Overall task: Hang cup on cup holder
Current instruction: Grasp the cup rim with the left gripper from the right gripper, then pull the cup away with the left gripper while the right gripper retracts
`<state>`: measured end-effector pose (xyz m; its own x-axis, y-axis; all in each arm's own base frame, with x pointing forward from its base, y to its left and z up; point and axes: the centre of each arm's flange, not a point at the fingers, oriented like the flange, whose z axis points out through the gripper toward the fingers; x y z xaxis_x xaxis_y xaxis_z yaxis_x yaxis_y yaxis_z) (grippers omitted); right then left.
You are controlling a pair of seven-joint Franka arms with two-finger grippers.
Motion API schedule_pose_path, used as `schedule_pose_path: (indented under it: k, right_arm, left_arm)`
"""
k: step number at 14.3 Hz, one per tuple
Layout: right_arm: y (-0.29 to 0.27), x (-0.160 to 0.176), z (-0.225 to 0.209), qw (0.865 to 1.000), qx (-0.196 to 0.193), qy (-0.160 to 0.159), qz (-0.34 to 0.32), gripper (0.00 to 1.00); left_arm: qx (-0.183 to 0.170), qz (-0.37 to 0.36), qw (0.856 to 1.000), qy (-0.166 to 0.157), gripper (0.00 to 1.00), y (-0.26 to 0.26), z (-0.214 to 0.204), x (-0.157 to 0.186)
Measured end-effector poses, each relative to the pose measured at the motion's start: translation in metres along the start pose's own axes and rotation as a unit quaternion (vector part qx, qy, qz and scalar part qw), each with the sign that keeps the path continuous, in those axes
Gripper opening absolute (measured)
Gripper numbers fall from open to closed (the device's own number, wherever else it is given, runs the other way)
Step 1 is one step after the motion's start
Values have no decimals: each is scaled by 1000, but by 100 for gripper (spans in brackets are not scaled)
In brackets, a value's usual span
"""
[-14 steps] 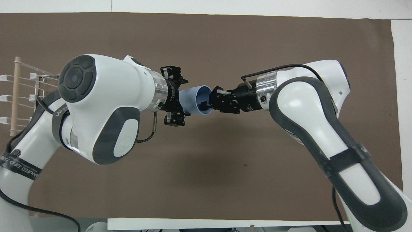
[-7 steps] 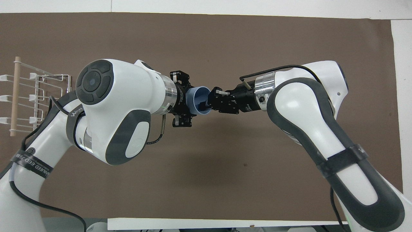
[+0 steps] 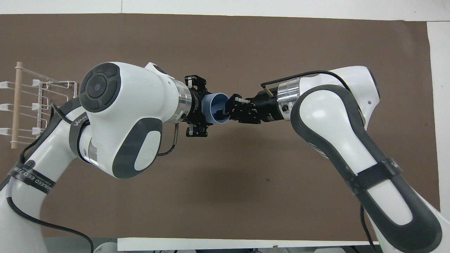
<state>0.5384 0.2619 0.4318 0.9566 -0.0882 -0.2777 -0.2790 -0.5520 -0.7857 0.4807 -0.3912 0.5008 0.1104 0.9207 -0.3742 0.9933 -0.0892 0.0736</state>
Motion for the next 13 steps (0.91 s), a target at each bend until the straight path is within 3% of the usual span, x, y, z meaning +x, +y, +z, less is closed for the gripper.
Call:
schedule_pose_path:
  k: [3, 6, 7, 10, 13]
  right_arm:
    - [-5, 1, -2, 1000, 3, 3, -3, 55]
    - [1, 9, -22, 1000, -4, 19, -4, 87]
    - [9, 15, -39, 999, -26, 30, -12, 96]
    - [34, 25, -108, 987, -140, 64, -54, 100]
    - [50, 20, -164, 959, -256, 86, -88, 100]
  left_arm:
    - [4, 18, 999, 34, 79, 15, -16, 24]
    - [-11, 23, 995, 101, 79, 47, -44, 84]
    - [-13, 34, 990, 133, 79, 53, -49, 101]
    - [-20, 83, 964, 253, 79, 57, -54, 125]
    - [-17, 131, 917, 377, 79, 59, -53, 145]
